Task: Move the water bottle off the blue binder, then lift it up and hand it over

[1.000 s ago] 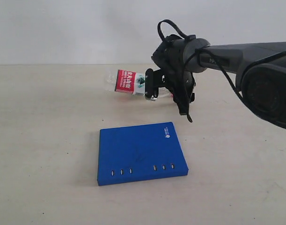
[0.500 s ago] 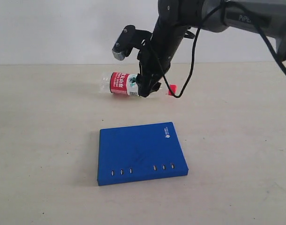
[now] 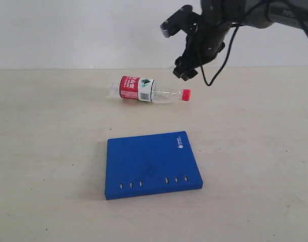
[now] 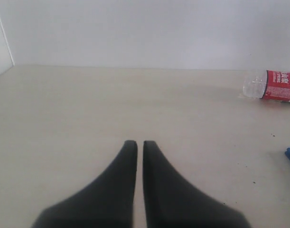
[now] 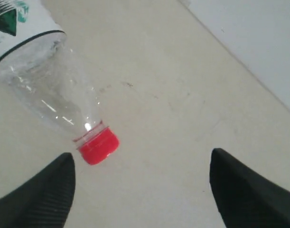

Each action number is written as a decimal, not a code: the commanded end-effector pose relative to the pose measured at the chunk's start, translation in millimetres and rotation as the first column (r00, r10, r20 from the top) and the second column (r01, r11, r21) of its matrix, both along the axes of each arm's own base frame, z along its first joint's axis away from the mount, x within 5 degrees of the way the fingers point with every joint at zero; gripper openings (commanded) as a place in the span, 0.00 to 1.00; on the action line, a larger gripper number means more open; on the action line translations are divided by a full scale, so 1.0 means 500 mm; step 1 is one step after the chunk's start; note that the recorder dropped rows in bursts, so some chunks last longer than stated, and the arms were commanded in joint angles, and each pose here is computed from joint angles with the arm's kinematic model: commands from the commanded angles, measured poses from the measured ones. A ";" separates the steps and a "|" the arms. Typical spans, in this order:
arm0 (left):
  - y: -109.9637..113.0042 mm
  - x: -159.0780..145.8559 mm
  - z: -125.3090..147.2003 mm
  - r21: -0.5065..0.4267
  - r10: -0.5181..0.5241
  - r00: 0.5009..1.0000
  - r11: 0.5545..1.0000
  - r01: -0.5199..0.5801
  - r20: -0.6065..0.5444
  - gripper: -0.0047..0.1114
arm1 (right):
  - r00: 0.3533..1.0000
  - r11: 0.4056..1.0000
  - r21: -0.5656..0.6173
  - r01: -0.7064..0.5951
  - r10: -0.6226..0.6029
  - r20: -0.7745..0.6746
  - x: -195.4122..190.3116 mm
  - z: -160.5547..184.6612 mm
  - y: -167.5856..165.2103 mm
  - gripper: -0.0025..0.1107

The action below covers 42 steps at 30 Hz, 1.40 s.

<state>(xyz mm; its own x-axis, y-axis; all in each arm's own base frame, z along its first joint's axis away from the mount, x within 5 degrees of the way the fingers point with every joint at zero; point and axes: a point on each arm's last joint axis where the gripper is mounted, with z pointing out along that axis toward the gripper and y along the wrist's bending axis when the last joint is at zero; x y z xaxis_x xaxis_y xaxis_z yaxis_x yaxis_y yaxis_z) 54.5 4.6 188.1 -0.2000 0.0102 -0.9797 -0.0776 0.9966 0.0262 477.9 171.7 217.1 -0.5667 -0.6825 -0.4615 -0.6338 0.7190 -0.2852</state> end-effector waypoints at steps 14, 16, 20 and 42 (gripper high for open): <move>-0.001 0.000 -0.001 -0.002 -0.005 1.000 1.000 0.005 0.002 0.08 | 0.931 0.930 -0.045 -0.365 0.364 -0.021 0.032 -0.144 0.017 0.64; -0.001 0.000 -0.001 -0.002 -0.005 1.000 1.000 0.005 0.002 0.08 | 0.923 0.920 -0.074 -0.385 0.385 -0.016 0.031 -0.157 0.031 0.64; -0.001 0.000 -0.001 -0.002 -0.005 1.000 1.000 0.005 0.002 0.08 | 0.909 0.905 -0.100 -0.414 0.416 -0.008 0.024 -0.169 0.059 0.58; -0.001 0.000 -0.001 -0.002 -0.005 1.000 1.000 0.005 0.002 0.08 | 0.894 0.914 -0.008 -0.405 0.394 -0.215 -0.058 -0.012 0.043 0.02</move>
<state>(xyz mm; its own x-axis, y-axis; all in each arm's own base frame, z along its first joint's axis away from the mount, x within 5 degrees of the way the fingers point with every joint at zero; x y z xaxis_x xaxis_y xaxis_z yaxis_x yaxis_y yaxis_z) 54.5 4.6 188.1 -0.2000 0.0102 -0.9797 -0.0776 0.9966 0.0262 456.7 195.1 175.4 -0.3018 -0.9096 -0.2856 -0.9254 0.3515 -0.1416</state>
